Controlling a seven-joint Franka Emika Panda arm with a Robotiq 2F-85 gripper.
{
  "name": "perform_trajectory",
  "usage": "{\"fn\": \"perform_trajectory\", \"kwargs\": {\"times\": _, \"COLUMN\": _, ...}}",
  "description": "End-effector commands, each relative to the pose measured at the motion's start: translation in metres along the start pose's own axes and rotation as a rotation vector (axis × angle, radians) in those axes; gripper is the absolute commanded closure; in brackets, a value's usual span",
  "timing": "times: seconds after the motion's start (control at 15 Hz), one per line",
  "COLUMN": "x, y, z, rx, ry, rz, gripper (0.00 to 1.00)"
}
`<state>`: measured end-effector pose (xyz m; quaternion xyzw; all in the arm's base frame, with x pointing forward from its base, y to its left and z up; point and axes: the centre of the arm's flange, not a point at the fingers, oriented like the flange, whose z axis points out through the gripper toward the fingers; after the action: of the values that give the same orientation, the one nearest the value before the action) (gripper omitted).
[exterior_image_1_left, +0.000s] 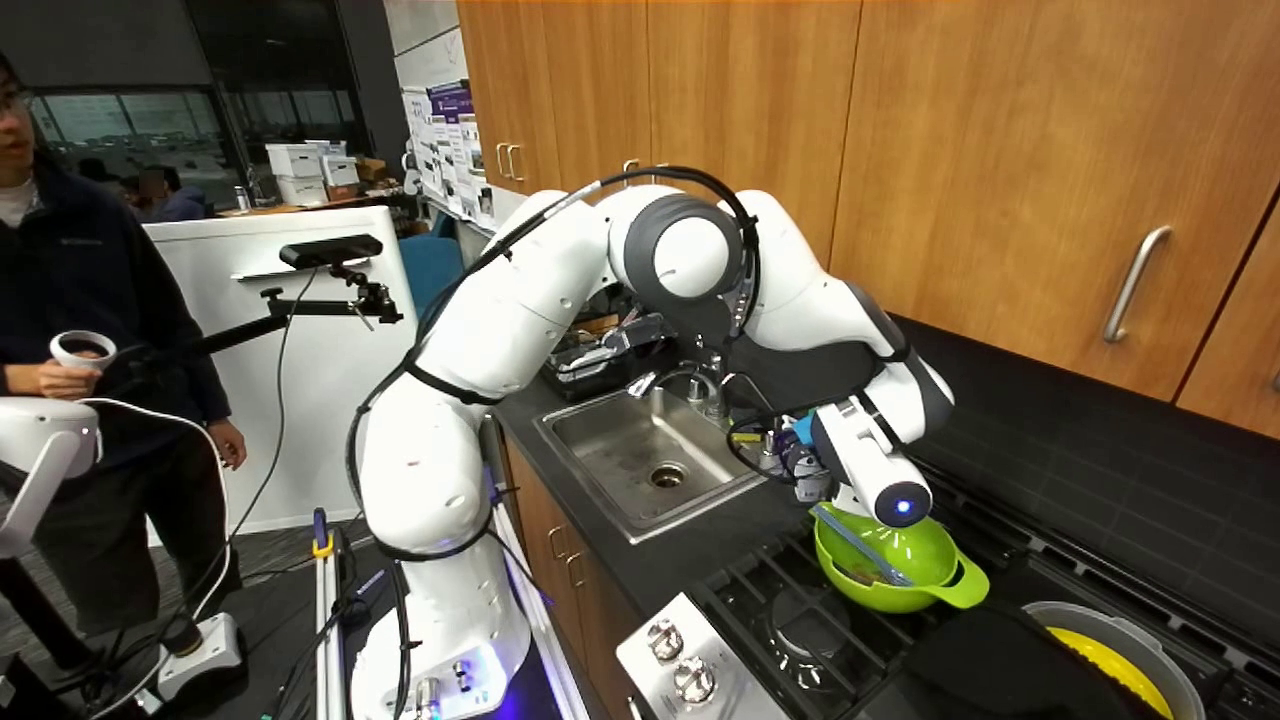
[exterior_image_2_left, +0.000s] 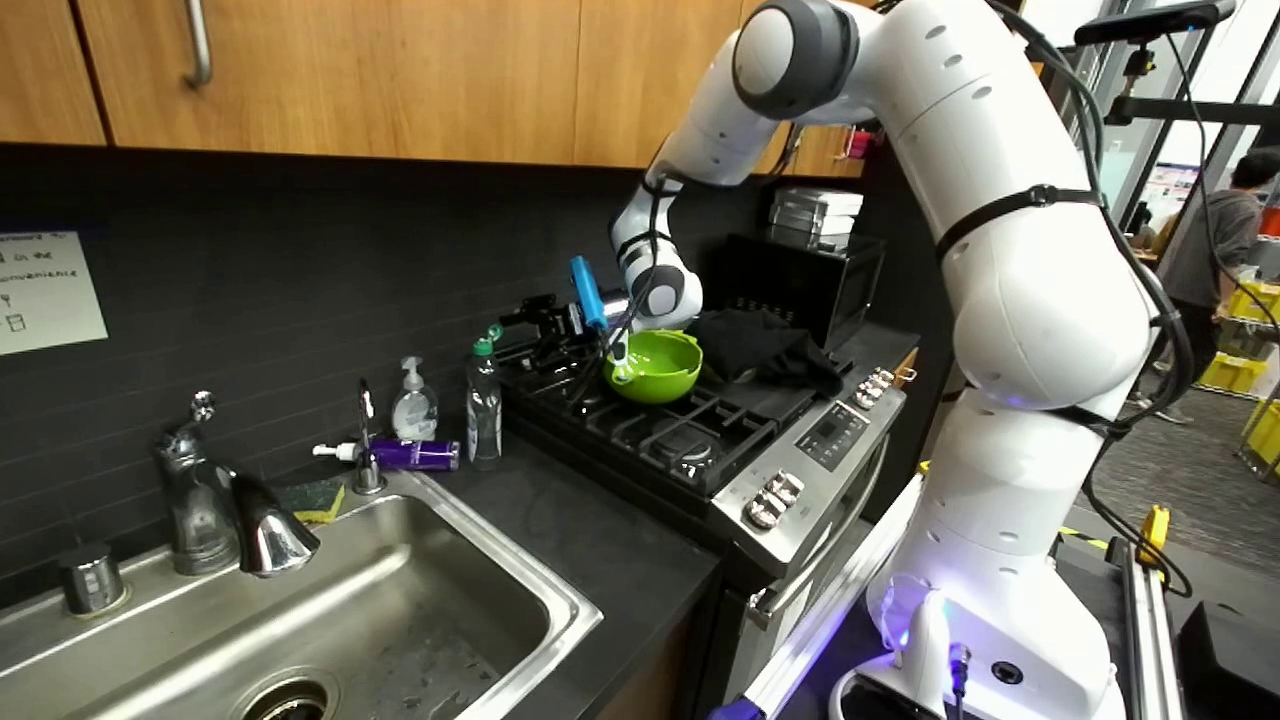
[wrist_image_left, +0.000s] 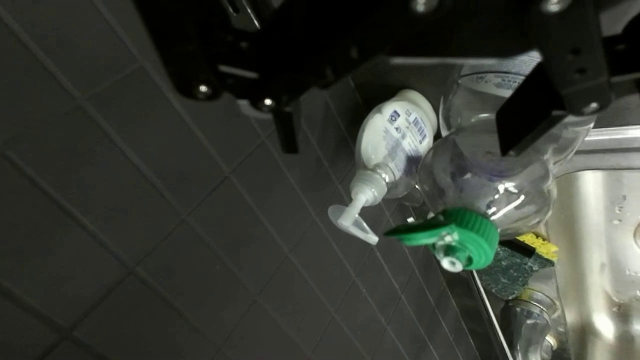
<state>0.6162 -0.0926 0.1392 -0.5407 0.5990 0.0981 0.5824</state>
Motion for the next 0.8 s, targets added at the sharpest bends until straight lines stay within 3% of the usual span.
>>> {"fn": "perform_trajectory", "kwargs": {"times": 0.0, "x": -0.015, "y": 0.004, "z": -0.002, "rx": 0.015, "ry": 0.04, "rz": -0.008, "gripper": 0.0}}
{"fn": "perform_trajectory", "kwargs": {"times": 0.73, "x": -0.037, "y": 0.03, "z": -0.003, "rx": -0.036, "ry": 0.079, "rz": -0.013, "gripper": 0.0}}
